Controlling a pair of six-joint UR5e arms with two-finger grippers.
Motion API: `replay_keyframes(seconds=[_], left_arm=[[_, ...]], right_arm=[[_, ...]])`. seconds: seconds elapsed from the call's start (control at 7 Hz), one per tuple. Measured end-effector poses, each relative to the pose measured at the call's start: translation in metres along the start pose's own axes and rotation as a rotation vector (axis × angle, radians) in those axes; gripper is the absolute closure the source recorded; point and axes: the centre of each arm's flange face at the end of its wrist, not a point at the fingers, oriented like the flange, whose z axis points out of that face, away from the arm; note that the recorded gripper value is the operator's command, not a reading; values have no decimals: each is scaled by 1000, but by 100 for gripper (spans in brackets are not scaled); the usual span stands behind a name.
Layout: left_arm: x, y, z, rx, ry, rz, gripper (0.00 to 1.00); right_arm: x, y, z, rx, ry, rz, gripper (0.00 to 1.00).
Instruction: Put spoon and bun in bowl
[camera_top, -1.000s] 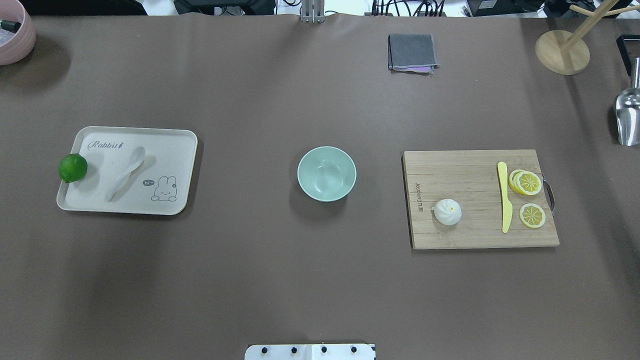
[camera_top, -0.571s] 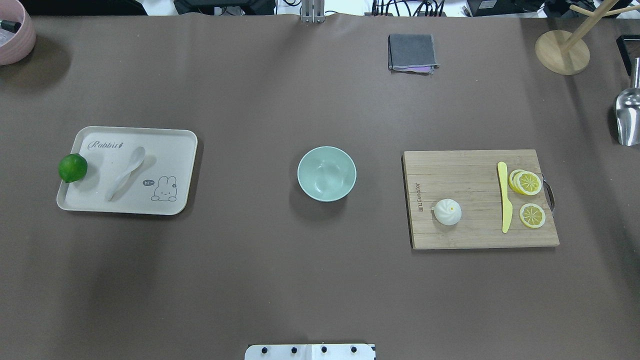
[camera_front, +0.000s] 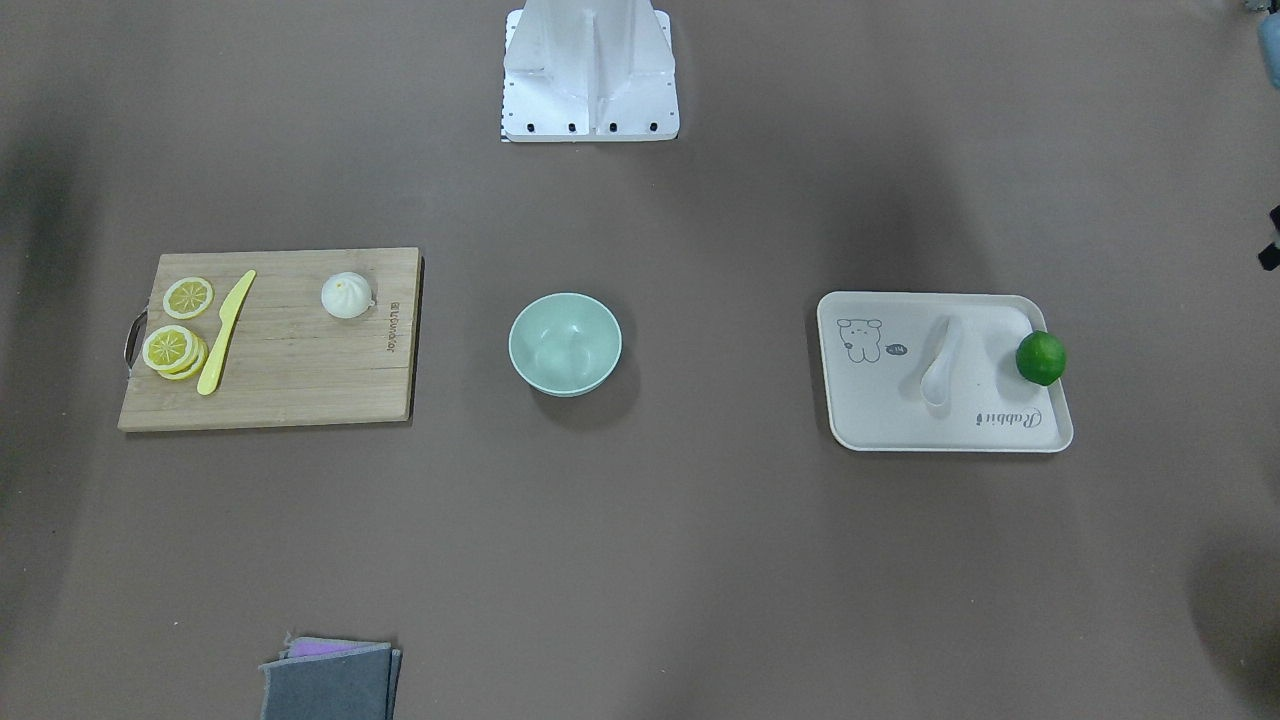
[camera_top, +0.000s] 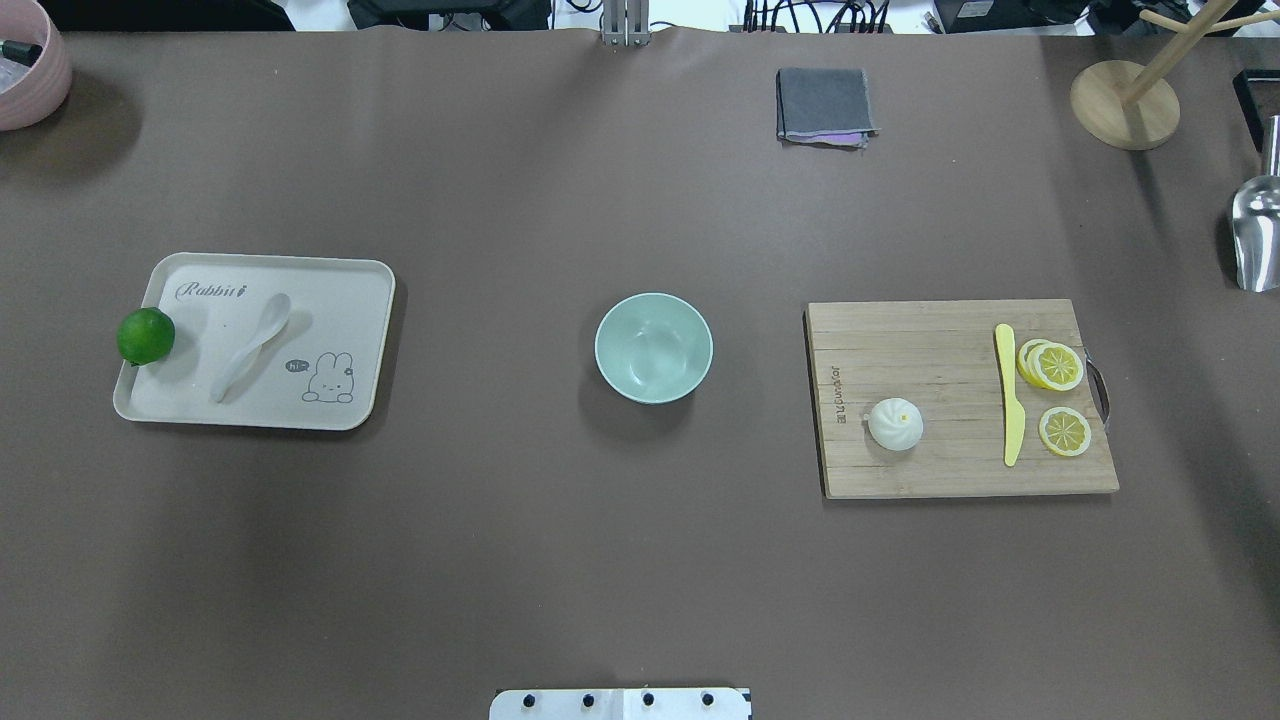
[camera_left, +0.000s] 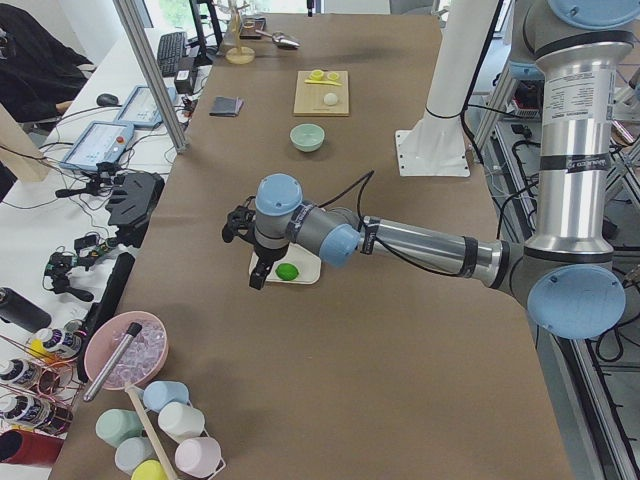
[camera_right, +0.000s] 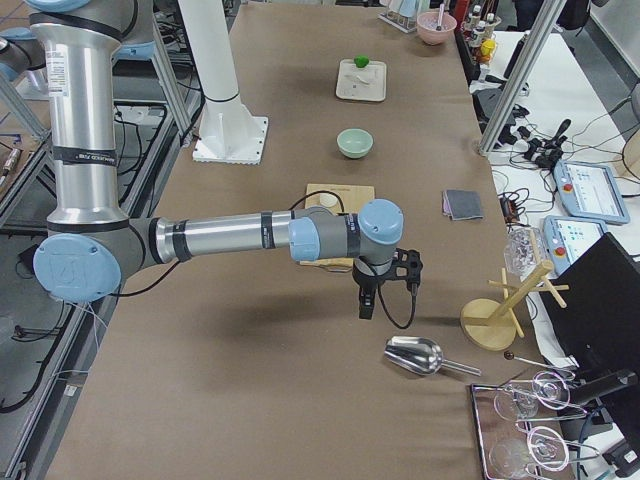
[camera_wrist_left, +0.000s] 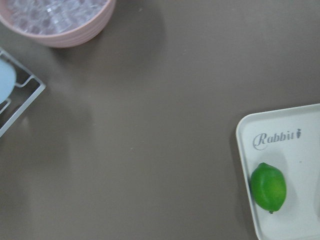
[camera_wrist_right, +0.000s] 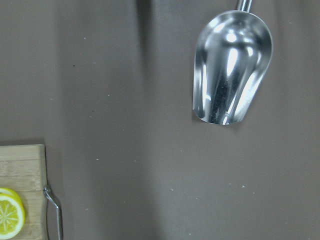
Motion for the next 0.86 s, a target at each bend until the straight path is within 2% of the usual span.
replay_keyframes(seconds=[0.29,0.43,0.71,0.86], left_arm=[[56,-29,19,43,83,77,2],[82,-38,30,44,115,96,2],[132,-39,65,61,140,97,2],[157,-32,95,65,128,119,2]], right_arm=[[-28,-5,-6,5,-47,-44,0],[-37,-6,-5,-4,-68,-56,0],[-44,-6,-1,-7,-83,-75,0],[-46,-6,-1,9,-93,-95,0]])
